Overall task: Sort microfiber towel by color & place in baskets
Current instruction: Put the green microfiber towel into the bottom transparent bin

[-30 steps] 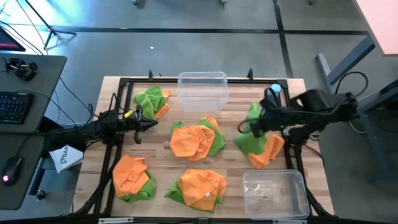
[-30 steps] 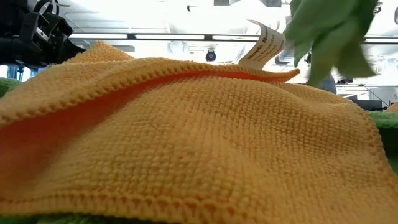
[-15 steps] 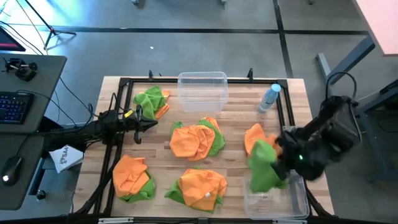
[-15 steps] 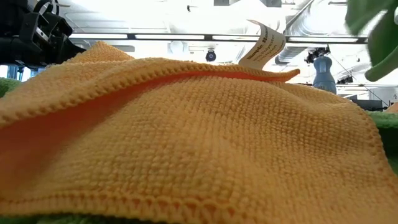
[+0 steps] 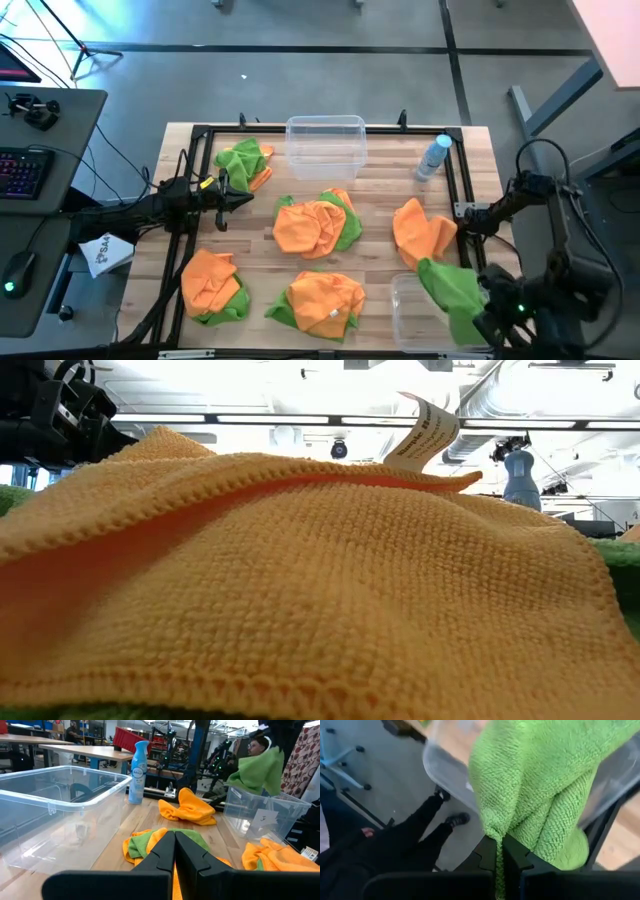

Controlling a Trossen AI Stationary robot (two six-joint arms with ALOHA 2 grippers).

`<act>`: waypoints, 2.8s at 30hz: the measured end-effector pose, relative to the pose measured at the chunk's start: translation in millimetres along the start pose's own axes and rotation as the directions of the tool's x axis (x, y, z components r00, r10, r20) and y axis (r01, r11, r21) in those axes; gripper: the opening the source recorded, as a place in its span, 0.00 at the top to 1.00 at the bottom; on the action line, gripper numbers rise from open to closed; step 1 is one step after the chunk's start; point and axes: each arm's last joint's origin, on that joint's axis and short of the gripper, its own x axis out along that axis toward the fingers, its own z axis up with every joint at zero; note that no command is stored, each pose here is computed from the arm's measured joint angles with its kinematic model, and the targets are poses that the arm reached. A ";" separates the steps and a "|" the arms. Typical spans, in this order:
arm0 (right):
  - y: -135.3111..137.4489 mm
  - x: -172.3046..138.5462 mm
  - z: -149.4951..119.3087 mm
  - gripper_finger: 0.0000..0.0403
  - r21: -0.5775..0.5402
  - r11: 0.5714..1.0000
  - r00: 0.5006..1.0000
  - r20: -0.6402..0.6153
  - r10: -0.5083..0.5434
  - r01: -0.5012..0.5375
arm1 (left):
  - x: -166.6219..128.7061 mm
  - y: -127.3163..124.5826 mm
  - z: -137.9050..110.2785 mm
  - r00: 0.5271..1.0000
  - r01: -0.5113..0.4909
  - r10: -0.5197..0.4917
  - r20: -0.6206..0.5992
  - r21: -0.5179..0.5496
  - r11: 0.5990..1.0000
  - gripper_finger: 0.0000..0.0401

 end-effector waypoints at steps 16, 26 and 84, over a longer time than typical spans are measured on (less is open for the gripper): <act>12.6 27.3 8.6 1.00 0.008 0.998 0.954 0.293 0.060 -0.066 | 0.0 0.0 0.1 1.000 0.000 0.000 0.000 0.000 1.000 1.00; 25.2 87.3 26.7 1.00 0.176 0.947 0.943 0.157 -0.295 0.267 | 0.0 0.0 0.0 1.000 0.000 0.000 0.000 0.000 1.000 1.00; 7.7 194.5 42.7 0.74 0.123 0.930 0.930 0.086 -0.359 0.347 | 0.0 0.0 0.1 1.000 0.000 0.000 0.000 0.000 1.000 1.00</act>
